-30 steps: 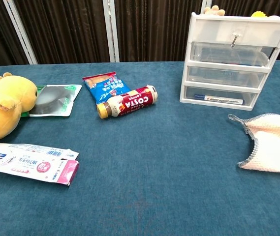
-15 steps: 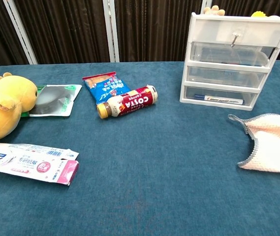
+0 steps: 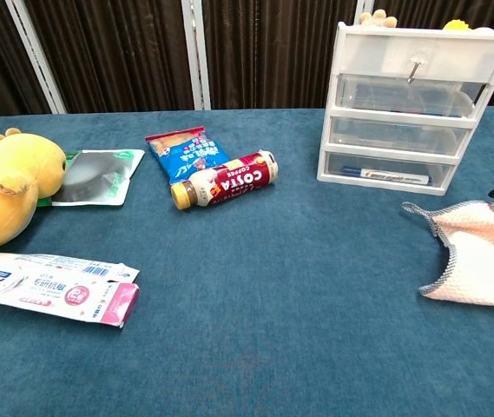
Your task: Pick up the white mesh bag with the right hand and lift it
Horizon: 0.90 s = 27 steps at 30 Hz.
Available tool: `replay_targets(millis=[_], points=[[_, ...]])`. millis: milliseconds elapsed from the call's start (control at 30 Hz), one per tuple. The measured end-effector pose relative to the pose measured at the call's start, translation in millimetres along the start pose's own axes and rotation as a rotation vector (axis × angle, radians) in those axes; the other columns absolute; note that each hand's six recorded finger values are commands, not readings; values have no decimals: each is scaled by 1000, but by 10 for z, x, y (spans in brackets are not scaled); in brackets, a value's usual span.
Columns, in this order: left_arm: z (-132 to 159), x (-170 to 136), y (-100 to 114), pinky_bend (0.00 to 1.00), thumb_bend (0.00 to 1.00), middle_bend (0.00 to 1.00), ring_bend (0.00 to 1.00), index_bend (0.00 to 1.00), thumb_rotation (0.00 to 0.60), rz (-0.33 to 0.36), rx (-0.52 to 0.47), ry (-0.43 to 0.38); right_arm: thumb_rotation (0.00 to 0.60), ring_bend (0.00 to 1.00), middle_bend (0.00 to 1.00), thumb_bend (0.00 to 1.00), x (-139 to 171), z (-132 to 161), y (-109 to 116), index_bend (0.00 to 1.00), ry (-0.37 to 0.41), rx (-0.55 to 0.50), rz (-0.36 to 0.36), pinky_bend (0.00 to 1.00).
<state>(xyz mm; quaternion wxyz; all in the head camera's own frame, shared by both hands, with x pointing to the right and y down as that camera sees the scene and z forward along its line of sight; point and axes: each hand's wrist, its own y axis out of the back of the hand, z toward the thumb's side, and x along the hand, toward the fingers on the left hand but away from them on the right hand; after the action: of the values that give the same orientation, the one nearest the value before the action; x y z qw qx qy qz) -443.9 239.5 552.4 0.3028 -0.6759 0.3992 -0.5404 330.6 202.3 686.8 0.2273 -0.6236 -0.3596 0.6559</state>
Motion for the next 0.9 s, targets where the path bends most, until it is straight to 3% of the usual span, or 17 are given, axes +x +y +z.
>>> replay_targets(millis=[133,267,333,467,600,700,900], points=[[-3,10,-11,0,0,0,0,0,600,-6,-2,5,600,0,49,30,-48,63,-41,125,1,-3,13,135],[-6,19,-19,0,0,0,0,0,600,-11,-5,10,600,53,147,153,-74,108,-100,213,2,10,29,179],[-9,22,-20,0,0,0,0,0,600,-12,-7,13,600,130,217,253,-86,127,-138,279,-1,11,41,271],[-17,29,-20,0,0,0,0,0,600,-14,-11,19,600,370,412,441,-119,170,-212,445,-2,16,50,587],[-17,32,-19,0,0,0,0,0,600,-16,-14,20,600,579,560,517,-145,184,-229,565,1,8,33,815],[-17,33,-18,0,0,0,0,0,600,-16,-16,19,600,652,615,541,-149,204,-215,622,9,-15,20,884],[-13,36,-14,0,0,0,0,0,600,-14,-24,20,600,688,649,575,-116,328,-42,660,67,-76,-32,908]])
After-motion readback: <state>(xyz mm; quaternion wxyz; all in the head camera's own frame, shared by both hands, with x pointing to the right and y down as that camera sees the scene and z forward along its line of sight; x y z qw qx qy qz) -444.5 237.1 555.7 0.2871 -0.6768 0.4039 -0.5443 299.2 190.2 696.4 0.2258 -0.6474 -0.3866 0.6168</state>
